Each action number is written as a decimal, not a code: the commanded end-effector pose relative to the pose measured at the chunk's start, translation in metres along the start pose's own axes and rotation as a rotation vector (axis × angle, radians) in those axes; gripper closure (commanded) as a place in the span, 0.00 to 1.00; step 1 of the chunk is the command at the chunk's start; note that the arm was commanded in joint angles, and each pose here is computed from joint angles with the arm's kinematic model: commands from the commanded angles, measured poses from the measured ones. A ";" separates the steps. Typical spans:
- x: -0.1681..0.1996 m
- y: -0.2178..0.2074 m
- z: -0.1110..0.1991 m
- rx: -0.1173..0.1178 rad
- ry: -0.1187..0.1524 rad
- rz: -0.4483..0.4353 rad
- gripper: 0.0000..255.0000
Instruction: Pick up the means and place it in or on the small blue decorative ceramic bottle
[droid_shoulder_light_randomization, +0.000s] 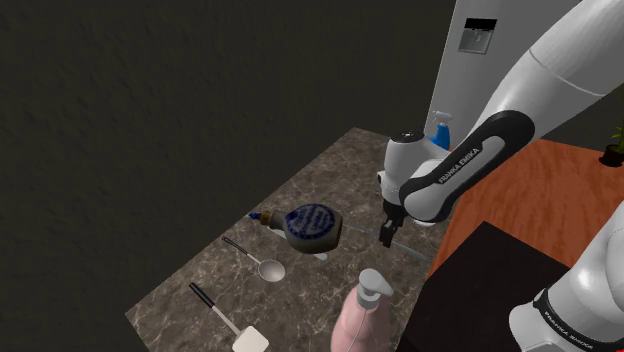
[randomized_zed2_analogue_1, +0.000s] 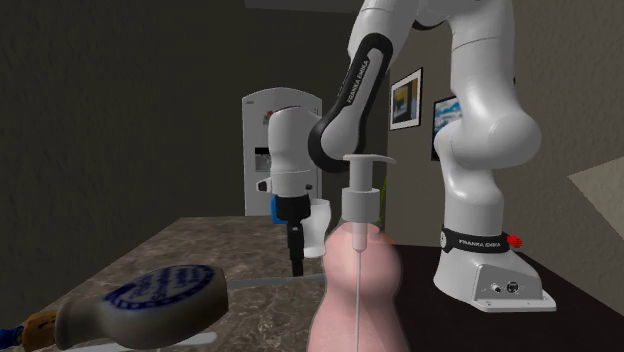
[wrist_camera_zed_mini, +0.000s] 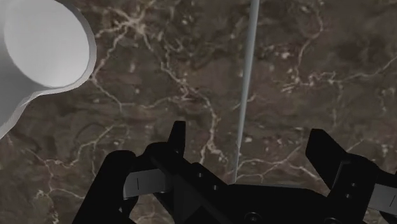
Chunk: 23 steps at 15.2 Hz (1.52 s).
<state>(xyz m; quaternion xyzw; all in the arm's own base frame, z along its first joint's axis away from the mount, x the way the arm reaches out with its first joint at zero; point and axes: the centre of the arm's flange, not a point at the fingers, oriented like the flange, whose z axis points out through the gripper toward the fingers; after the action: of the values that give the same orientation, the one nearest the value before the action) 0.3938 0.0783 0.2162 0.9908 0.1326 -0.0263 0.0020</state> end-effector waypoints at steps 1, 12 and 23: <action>-0.001 -0.001 0.015 0.000 0.001 0.000 0.00; -0.001 -0.001 0.015 0.000 0.001 0.000 1.00; -0.002 -0.001 -0.006 0.000 0.001 0.000 1.00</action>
<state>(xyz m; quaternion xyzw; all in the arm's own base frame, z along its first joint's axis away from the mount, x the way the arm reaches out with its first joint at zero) 0.3921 0.0792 0.2185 0.9908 0.1326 -0.0257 0.0020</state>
